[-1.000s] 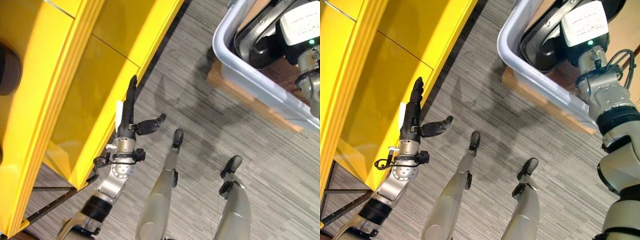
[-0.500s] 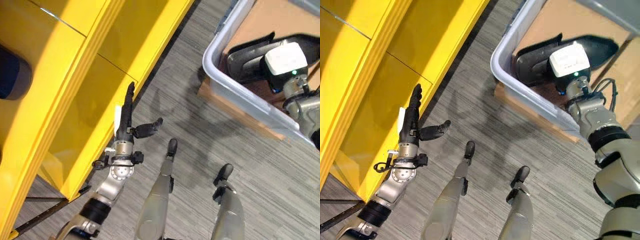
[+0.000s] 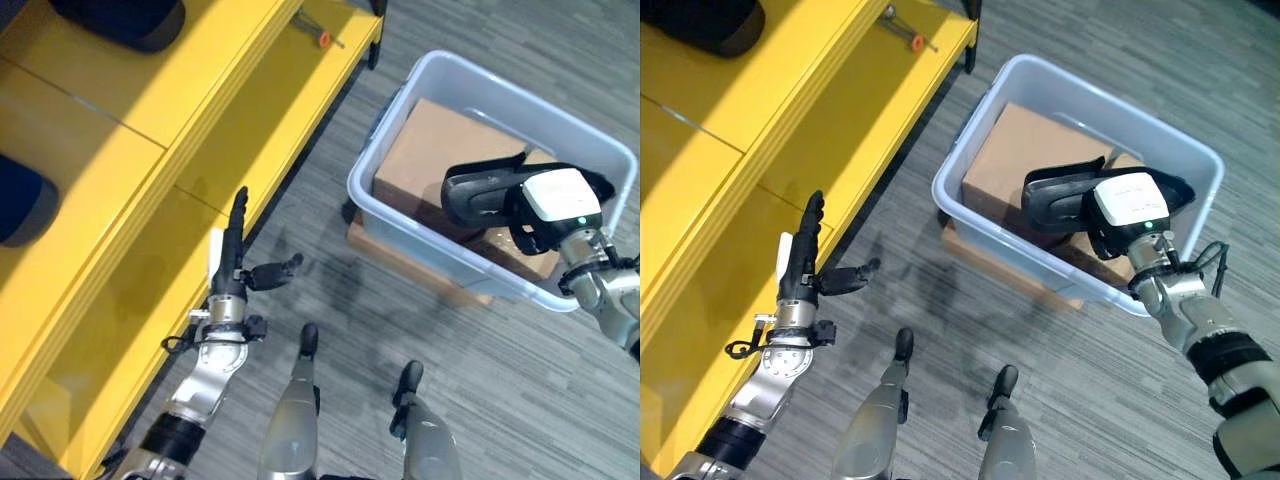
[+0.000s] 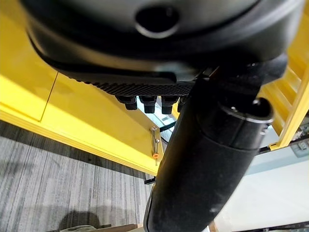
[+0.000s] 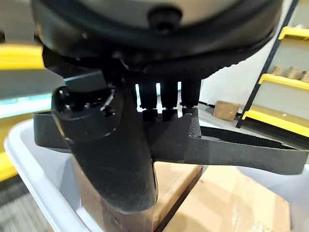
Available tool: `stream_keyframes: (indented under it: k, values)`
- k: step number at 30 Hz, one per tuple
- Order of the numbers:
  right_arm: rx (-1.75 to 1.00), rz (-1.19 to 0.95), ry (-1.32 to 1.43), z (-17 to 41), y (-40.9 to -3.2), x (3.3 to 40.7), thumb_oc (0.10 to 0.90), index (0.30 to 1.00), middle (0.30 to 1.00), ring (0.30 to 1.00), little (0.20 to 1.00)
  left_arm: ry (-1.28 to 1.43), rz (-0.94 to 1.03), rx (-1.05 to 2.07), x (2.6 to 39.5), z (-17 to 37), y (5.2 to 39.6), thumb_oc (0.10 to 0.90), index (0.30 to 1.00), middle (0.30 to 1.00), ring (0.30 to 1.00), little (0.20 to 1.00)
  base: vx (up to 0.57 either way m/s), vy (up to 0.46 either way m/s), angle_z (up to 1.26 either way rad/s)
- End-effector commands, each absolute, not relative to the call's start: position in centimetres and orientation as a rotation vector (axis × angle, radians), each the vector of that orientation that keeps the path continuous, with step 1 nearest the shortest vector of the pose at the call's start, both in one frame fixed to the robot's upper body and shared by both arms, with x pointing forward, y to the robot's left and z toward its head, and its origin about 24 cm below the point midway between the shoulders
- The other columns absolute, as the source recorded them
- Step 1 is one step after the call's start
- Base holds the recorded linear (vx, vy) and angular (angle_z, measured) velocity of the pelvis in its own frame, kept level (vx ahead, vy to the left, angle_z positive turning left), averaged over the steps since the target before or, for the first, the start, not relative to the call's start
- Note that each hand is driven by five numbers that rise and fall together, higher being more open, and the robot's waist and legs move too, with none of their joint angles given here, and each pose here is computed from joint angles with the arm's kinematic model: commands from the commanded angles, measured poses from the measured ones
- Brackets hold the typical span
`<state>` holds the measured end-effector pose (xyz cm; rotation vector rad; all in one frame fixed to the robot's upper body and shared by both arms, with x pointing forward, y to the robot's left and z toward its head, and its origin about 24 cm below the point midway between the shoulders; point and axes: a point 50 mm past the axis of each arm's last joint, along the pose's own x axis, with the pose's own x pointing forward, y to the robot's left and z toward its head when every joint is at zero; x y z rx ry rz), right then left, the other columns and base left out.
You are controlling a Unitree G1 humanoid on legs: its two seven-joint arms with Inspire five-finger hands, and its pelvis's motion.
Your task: Move parts from the plastic box to the shelf.
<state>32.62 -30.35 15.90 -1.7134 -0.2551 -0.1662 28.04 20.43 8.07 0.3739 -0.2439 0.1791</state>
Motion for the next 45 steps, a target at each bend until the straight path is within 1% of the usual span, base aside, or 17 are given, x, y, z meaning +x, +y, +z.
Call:
stream_keyframes:
  k: [1,7,8,9,16,18,20,22,23,24,25,26,27,30,32,33,45]
  values:
    - [-1.726,-0.440,-0.487,24.3,-31.4,32.3,0.400,0.300,0.300,0.300,0.300,-0.487,0.137,0.392,28.5,12.8,19.1,0.900,1.000,1.000,1.000,1.000,0.04,-0.005,-0.10]
    - [-1.641,-0.388,-0.528,22.8,-30.5,30.8,0.400,0.300,0.300,0.300,0.300,-0.458,0.134,0.427,27.6,12.2,20.0,0.900,1.000,1.000,1.000,1.000,0.02,-0.010,-0.16]
    - [-1.571,-0.337,-0.575,22.4,-29.1,30.4,0.400,0.300,0.300,0.300,0.300,-0.445,0.136,0.454,27.2,12.0,20.5,0.900,1.000,1.000,1.000,1.000,0.04,-0.016,-0.21]
    - [-1.569,-0.337,-0.573,22.3,-29.1,30.3,0.400,0.300,0.300,0.300,0.300,-0.444,0.135,0.455,27.2,11.9,20.5,0.900,1.000,1.000,1.000,1.000,0.05,-0.020,-0.23]
    - [-1.429,-0.160,-0.653,21.5,-25.3,30.1,0.400,0.300,0.300,0.300,0.300,-0.489,0.156,0.568,27.0,12.6,20.9,0.900,1.000,1.000,1.000,1.000,0.05,-0.011,-0.28]
    - [-1.421,-0.139,-0.665,21.5,-24.9,30.1,0.400,0.300,0.300,0.300,0.300,-0.495,0.159,0.584,27.1,12.7,20.9,0.900,1.000,1.000,1.000,1.000,0.03,-0.014,-0.09]
    - [-1.337,-0.068,-0.713,21.4,-23.1,30.0,0.400,0.300,0.300,0.300,0.300,-0.553,0.163,0.706,27.4,13.4,20.6,0.900,1.000,1.000,1.000,1.000,0.05,-0.014,-0.25]
    - [-1.324,-0.046,-0.729,21.3,-22.5,29.9,0.400,0.300,0.300,0.300,0.300,-0.579,0.159,0.746,27.5,13.7,20.5,0.900,1.000,1.000,1.000,1.000,0.02,-0.005,-0.28]
    - [-1.281,0.011,-0.765,21.3,-21.3,29.7,0.400,0.300,0.300,0.300,0.300,-0.616,0.151,0.788,27.8,14.2,20.1,0.900,1.000,1.000,1.000,1.000,0.01,-0.002,-0.14]
    - [-1.281,0.011,-0.766,21.4,-21.3,29.7,0.400,0.300,0.300,0.300,0.300,-0.618,0.153,0.789,27.8,14.2,20.1,0.900,1.000,1.000,1.000,1.000,0.03,-0.003,-0.05]
    - [-1.250,0.059,-0.791,21.4,-20.3,29.6,0.400,0.300,0.300,0.300,0.300,-0.673,0.144,0.839,28.1,15.0,19.6,0.900,1.000,1.000,1.000,1.000,0.02,-0.002,-0.03]
    - [-1.250,0.059,-0.792,21.5,-20.3,29.6,0.400,0.300,0.300,0.300,0.300,-0.676,0.146,0.841,28.2,15.0,19.6,0.900,1.000,1.000,1.000,1.000,0.03,-0.006,-0.03]
    - [-1.208,0.105,-0.826,21.8,-19.3,29.4,0.400,0.300,0.300,0.300,0.300,-0.731,0.138,0.907,28.7,15.8,19.1,0.900,1.000,1.000,1.000,1.000,-0.02,-0.006,-0.07]
    - [-1.141,0.171,-0.872,22.4,-17.7,29.4,0.400,0.300,0.300,0.300,0.300,-0.800,0.137,1.009,29.6,16.8,18.7,0.900,1.000,1.000,1.000,1.000,-0.01,0.003,-0.07]
    - [-1.126,0.178,-0.882,22.5,-17.5,29.3,0.400,0.300,0.300,0.300,0.300,-0.812,0.134,1.028,29.7,16.9,18.6,0.900,1.000,1.000,1.000,1.000,0.04,0.009,-0.06]
    - [-1.086,0.217,-0.903,22.7,-16.6,29.2,0.400,0.300,0.300,0.300,0.300,-0.857,0.123,1.086,29.9,17.5,18.4,0.900,1.000,1.000,1.000,1.000,0.04,0.012,-0.08]
    - [-0.916,0.266,-0.912,23.4,-15.0,29.5,0.400,0.300,0.300,0.300,0.300,-0.969,0.064,1.221,30.6,18.3,16.3,0.900,1.000,1.000,1.000,1.000,0.01,0.008,-0.07]
